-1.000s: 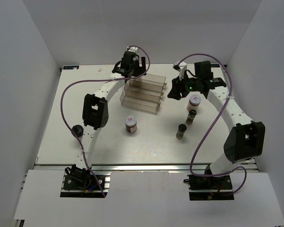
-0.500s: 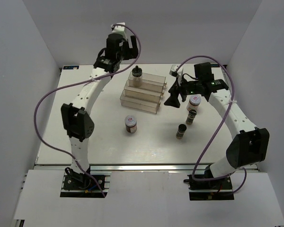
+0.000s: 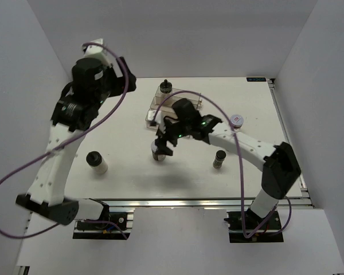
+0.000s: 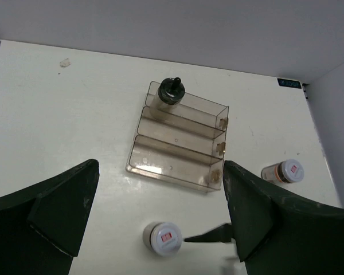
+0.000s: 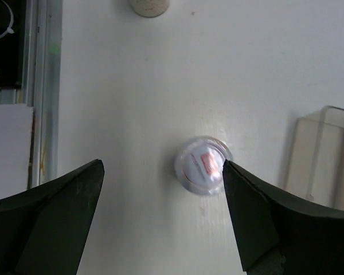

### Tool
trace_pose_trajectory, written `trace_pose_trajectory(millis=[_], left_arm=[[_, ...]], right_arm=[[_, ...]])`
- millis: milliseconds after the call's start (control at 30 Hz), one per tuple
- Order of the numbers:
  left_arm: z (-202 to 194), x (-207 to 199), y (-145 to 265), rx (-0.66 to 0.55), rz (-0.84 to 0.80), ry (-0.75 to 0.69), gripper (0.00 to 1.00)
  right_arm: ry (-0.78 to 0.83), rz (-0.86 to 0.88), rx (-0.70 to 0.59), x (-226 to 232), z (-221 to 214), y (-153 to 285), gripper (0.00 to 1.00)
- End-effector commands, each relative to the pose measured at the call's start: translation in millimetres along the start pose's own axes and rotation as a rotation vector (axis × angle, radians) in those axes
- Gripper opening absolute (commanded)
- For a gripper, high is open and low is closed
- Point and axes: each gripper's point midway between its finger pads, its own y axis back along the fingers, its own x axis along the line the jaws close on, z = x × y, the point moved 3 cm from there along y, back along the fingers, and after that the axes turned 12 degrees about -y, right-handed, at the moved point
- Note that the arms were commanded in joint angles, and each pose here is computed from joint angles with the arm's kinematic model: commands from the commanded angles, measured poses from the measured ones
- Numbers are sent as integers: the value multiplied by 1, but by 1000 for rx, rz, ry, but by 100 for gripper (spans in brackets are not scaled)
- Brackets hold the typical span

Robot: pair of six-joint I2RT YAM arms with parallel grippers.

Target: Organize the condiment bottles

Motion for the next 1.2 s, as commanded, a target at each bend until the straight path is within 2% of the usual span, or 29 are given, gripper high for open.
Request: trace_pose_trajectory(millis=[0, 67, 200, 233, 333, 533, 900, 1100, 1167], left_arm=[[-4, 21, 66, -3, 62, 60, 98], [-5, 26, 94, -30, 65, 86, 98], [-22, 36, 123, 5, 89, 100, 98], [-24, 38, 126, 7, 91, 99, 98], [-29, 43, 138, 11, 109, 100, 98], [-33, 45, 149, 14, 107, 108, 98], [-40, 45, 150, 0, 103, 132, 98], [-56, 40, 140, 34, 75, 144, 98], [-58, 40, 140, 36, 74, 147, 98]], right_arm=[[55, 9, -48, 18, 25, -45, 89], [53, 108, -59, 36, 26, -71, 89], [82, 209, -118, 52, 38, -115, 89], [107, 216, -150, 57, 53, -114, 89], [77, 230, -134, 54, 55, -156, 89], [80, 196, -129, 53, 60, -211, 89], [115, 178, -137, 59, 59, -248, 89], [105, 157, -158, 58, 59, -266, 89], [125, 154, -202, 60, 70, -269, 89]])
